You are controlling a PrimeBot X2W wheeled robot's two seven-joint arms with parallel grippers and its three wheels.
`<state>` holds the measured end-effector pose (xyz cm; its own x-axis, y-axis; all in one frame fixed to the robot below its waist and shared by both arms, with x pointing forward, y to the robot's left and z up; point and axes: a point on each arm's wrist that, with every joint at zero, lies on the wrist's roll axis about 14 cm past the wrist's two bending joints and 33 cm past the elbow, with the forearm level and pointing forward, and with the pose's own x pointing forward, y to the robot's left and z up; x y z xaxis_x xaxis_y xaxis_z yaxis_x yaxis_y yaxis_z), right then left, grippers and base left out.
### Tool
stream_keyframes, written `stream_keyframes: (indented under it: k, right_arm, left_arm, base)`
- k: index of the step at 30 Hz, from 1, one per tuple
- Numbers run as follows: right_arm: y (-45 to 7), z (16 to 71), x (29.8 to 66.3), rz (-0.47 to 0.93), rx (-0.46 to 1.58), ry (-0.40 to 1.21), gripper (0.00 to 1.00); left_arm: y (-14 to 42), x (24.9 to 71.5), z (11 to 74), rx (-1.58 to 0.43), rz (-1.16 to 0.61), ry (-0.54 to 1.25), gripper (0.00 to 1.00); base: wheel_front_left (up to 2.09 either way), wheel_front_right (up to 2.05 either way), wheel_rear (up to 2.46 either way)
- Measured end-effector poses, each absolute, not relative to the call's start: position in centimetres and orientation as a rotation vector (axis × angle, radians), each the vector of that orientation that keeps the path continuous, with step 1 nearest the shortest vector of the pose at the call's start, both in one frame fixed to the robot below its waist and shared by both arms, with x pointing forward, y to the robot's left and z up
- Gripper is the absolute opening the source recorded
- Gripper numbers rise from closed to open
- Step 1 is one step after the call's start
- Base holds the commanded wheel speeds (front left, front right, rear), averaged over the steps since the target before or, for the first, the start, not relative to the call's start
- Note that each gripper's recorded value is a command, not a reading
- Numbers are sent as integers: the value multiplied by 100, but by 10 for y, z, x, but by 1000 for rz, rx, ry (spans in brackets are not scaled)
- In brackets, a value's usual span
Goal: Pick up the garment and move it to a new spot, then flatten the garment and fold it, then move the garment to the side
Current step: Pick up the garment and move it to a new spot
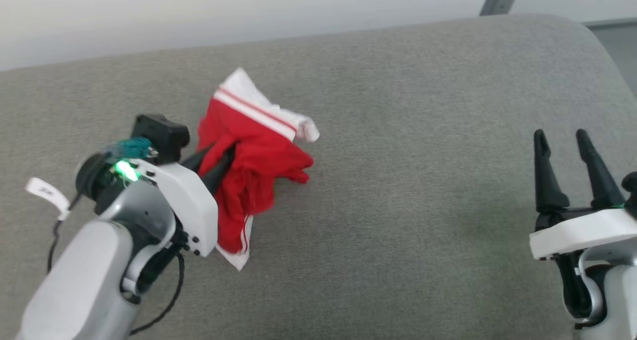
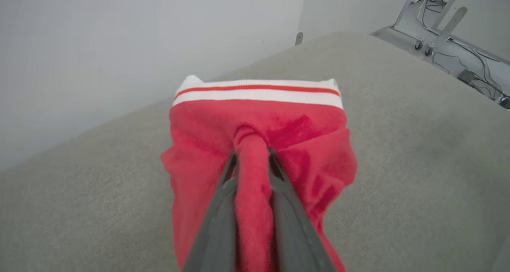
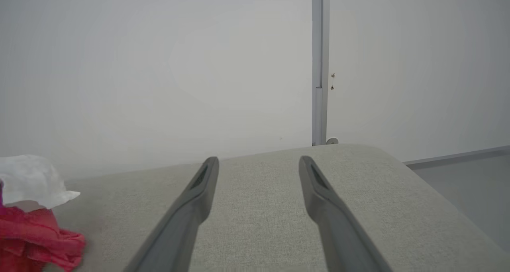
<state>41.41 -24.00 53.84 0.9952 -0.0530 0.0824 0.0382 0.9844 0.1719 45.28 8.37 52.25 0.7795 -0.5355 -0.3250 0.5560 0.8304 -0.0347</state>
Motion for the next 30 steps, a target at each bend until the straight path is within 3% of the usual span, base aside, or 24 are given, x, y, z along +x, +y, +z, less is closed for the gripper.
stream_keyframes:
  k: [9,20,21,22,23,24,30]
  right_arm:
    - [-239,519,409,-52,182,-40,100]
    - [-240,509,409,-53,191,-16,100]
    - [-240,509,410,-52,190,-16,100]
    - [-240,509,410,-51,191,-17,100]
    - [-240,509,410,-50,190,-16,100]
    - [-240,508,410,-48,192,-14,100]
    - [-237,511,412,-35,192,-21,100]
  left_arm:
    - [61,439,434,88,-652,594,0]
    - [42,432,390,140,-708,735,0]
    - [41,432,389,143,-713,735,14]
    - [40,432,389,138,-713,738,43]
    - [40,433,390,139,-716,736,92]
    - [40,433,391,143,-718,732,100]
    - [41,441,413,103,-723,652,100]
  base:
    - [0,0,0]
    - [0,0,0]
    - [0,0,0]
    - [0,0,0]
    - [0,0,0]
    - [0,0,0]
    - [0,0,0]
